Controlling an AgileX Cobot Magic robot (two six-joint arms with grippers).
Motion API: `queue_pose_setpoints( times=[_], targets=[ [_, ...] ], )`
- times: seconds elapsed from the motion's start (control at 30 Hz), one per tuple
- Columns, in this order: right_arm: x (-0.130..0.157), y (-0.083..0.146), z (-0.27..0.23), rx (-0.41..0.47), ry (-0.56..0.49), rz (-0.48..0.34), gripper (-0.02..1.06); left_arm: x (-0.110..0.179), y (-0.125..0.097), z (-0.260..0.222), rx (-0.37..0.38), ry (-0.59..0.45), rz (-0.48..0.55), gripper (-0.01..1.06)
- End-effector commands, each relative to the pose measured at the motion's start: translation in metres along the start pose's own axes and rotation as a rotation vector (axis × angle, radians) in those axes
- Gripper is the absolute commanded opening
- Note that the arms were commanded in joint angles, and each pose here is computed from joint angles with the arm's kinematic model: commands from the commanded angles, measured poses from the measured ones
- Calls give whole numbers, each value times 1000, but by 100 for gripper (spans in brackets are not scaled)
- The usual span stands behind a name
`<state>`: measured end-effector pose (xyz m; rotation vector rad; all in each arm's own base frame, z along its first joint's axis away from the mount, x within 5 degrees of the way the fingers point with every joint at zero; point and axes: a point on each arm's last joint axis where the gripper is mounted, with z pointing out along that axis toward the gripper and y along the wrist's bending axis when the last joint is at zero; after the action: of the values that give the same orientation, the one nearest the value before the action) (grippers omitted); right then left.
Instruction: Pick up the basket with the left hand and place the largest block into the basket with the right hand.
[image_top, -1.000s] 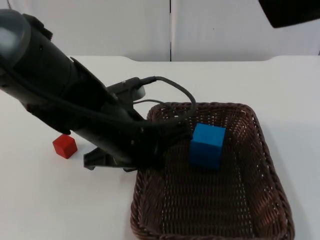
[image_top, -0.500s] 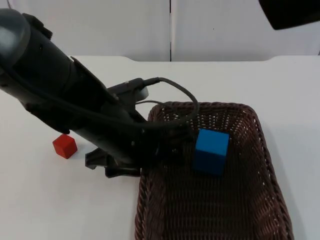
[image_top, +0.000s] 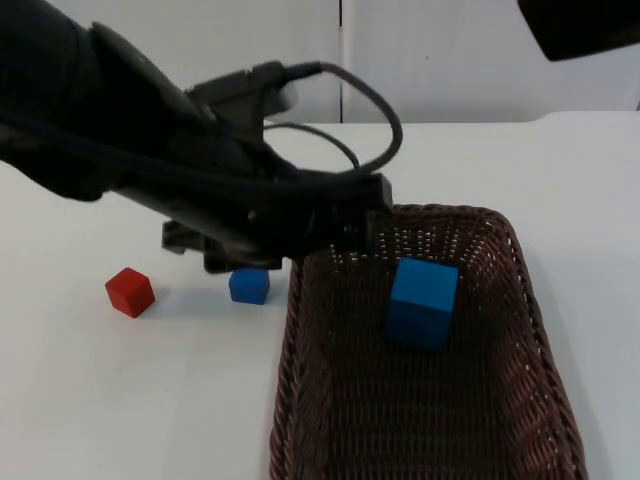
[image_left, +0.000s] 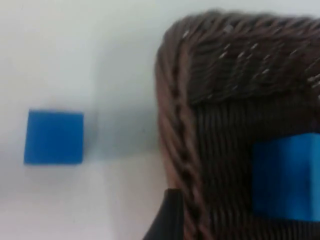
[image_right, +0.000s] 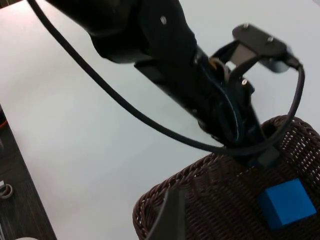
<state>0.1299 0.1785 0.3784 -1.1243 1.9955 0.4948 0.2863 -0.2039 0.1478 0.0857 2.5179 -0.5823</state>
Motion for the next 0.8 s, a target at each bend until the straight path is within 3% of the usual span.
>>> queue_pose_setpoints(
  times=[0.0,0.37,0.77],
  targets=[
    [0,0,-2,0,-2,2,72,-6,-5,-11,14,-36,60,77],
    [-1,0,-2,3,-18,1,72,-19,-14,-36,34,-113,259,77],
    [-1,1,-38,14,-130,-5,72,-10,-13,-80,64,-166,313,77]
  ],
)
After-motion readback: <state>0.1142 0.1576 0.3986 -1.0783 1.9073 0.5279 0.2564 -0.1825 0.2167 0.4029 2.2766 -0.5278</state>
